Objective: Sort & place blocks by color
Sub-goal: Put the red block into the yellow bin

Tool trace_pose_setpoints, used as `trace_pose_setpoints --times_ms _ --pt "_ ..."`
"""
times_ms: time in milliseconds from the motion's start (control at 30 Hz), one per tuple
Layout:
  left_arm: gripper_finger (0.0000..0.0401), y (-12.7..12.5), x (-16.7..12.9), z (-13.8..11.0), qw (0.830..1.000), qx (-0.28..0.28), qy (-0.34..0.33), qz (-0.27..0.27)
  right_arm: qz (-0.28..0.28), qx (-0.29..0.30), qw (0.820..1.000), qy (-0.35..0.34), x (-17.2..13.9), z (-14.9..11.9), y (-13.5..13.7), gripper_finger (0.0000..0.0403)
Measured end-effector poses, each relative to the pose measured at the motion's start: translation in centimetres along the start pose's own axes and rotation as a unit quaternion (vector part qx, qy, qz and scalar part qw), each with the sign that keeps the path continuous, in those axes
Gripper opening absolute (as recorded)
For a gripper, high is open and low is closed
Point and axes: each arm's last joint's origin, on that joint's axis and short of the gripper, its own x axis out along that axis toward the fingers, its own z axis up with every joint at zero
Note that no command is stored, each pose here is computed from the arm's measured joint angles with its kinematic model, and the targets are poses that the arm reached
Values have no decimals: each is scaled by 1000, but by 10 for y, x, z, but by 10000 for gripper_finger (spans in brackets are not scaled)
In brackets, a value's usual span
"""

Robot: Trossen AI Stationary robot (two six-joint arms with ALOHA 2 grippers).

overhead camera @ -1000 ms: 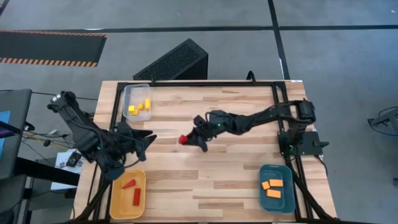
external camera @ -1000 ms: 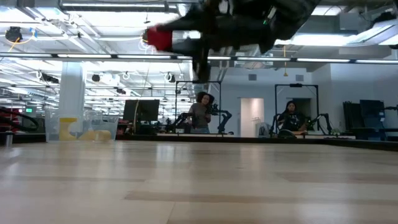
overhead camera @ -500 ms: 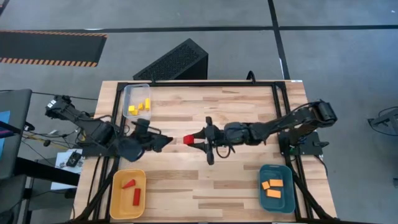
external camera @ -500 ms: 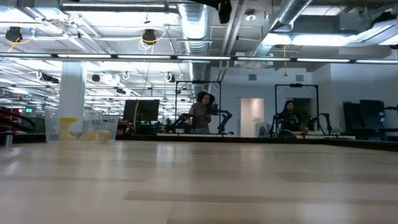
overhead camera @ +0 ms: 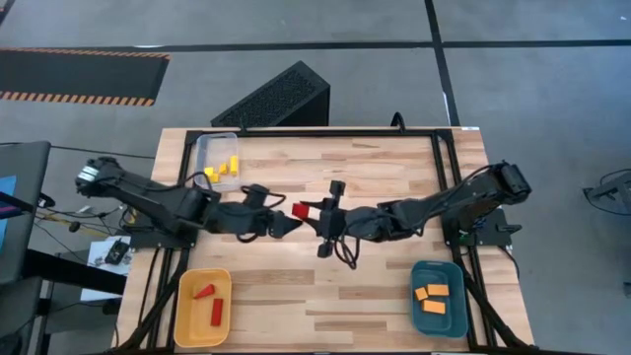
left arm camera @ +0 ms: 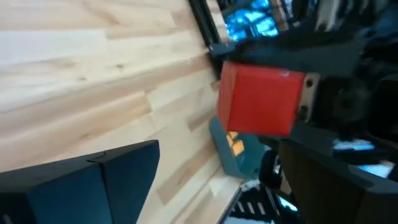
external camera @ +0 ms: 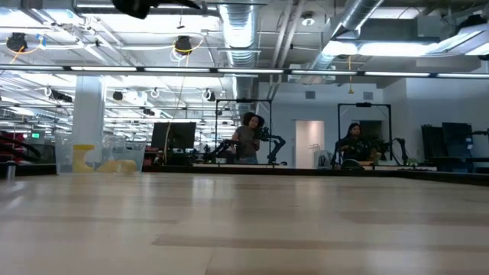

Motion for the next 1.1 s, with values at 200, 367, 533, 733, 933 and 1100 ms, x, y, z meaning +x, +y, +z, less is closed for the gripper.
trace_pose_setpoints --times_ms 200,367,533,733,933,1100 --pt "318 -8 14 7 999 10 -10 -41 1 -11 1000 10 2 2 0 132" --pt "313 -7 16 14 999 22 -24 -39 8 -20 1000 23 1 -1 2 133" --pt "292 -6 16 17 998 29 -29 -37 23 -9 999 21 -1 0 6 134" --pt "242 -6 16 17 998 33 -24 -39 19 22 999 20 1 0 3 134" --pt "201 -6 17 16 999 28 -15 -39 11 29 999 8 4 1 -2 134" --pt "178 -5 17 18 999 30 -18 -34 30 25 999 -3 5 3 -3 134"
